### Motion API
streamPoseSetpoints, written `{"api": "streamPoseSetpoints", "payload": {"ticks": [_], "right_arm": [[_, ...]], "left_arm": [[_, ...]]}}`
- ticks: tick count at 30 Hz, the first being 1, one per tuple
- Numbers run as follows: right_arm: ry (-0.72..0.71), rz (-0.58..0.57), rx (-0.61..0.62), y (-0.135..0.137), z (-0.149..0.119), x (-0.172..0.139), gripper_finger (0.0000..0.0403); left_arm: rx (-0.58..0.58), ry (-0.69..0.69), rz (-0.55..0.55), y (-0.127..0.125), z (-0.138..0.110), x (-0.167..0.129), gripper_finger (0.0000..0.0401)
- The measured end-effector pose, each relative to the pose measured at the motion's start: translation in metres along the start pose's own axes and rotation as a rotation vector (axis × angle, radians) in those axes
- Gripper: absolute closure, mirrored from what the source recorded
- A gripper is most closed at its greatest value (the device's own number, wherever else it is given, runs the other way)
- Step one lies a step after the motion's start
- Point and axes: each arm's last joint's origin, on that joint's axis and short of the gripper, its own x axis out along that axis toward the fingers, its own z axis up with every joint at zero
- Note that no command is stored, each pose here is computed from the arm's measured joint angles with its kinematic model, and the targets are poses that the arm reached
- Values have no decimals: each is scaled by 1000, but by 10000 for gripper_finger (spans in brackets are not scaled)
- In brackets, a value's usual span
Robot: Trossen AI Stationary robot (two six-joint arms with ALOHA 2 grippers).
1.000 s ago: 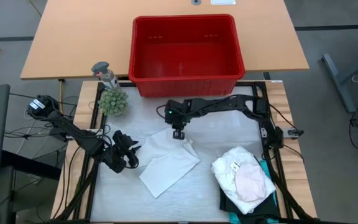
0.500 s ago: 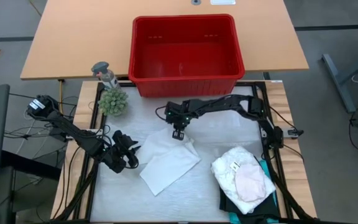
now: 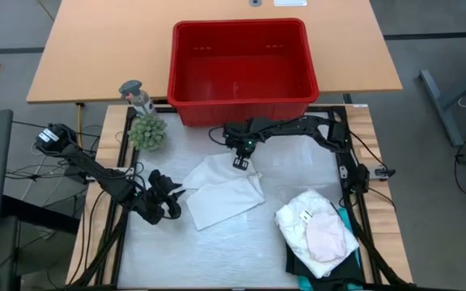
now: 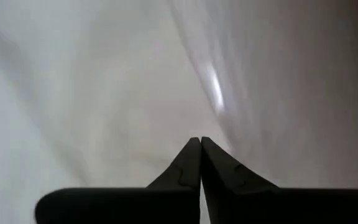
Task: Fold Laundry from Bin
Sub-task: Fold the white boxers
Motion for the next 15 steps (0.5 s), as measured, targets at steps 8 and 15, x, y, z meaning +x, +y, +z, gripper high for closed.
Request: {"api": "streamPoseSetpoints", "payload": {"ticks": [8,15], "right_arm": [[-220,58,-129,3,8,-95,348],[-344,157,-139,9,-27,-193,279]], "left_arm": [[345,-77,-279,-27,25,-2,269],[564,-24,-477,-28,44,12,189]]}}
